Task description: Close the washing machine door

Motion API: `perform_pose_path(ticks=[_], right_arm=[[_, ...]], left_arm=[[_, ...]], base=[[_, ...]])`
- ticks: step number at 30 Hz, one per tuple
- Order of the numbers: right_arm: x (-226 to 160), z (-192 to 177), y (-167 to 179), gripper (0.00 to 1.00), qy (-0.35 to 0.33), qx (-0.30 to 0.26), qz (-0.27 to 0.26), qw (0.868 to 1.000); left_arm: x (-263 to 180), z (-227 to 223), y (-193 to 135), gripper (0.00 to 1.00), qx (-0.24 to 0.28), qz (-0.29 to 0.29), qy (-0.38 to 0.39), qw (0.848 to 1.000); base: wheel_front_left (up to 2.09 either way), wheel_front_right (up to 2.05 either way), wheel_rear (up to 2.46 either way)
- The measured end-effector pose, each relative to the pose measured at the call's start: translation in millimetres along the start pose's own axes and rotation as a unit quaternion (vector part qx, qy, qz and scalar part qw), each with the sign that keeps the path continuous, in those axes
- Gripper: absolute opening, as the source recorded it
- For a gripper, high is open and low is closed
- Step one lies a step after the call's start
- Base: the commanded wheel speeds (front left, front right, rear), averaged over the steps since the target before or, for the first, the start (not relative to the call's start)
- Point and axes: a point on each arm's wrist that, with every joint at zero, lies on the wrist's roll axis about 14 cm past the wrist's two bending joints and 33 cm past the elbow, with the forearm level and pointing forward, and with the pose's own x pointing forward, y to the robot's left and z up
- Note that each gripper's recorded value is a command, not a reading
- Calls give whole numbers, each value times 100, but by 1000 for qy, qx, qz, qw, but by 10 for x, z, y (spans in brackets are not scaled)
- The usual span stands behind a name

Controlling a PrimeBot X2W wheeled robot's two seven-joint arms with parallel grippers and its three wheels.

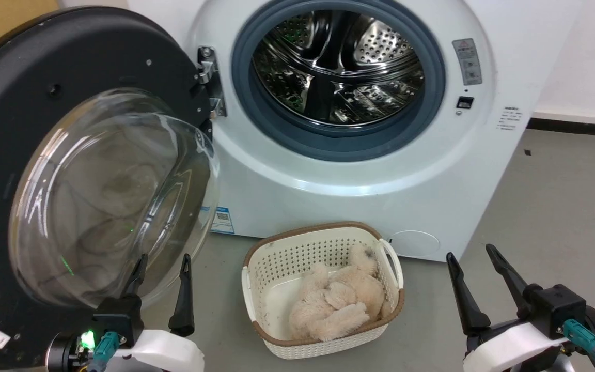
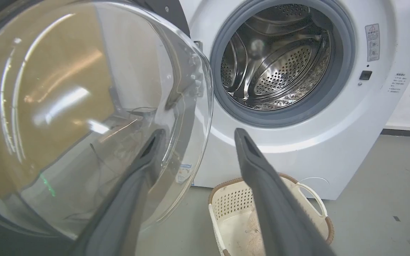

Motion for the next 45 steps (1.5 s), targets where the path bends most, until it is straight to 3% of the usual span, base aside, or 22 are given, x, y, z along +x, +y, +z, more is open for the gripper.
perform_pose_path(ticks=[25, 45], right_arm=[[183, -43, 567, 100, -9, 30, 85, 996], [277, -154, 1118, 100, -2, 54, 165, 985]], left_arm=[[-342, 90, 464, 100, -7, 76, -28, 997], [-682, 147, 858, 100, -9, 148, -48, 988]], base=[[0, 0, 0], [0, 0, 0]])
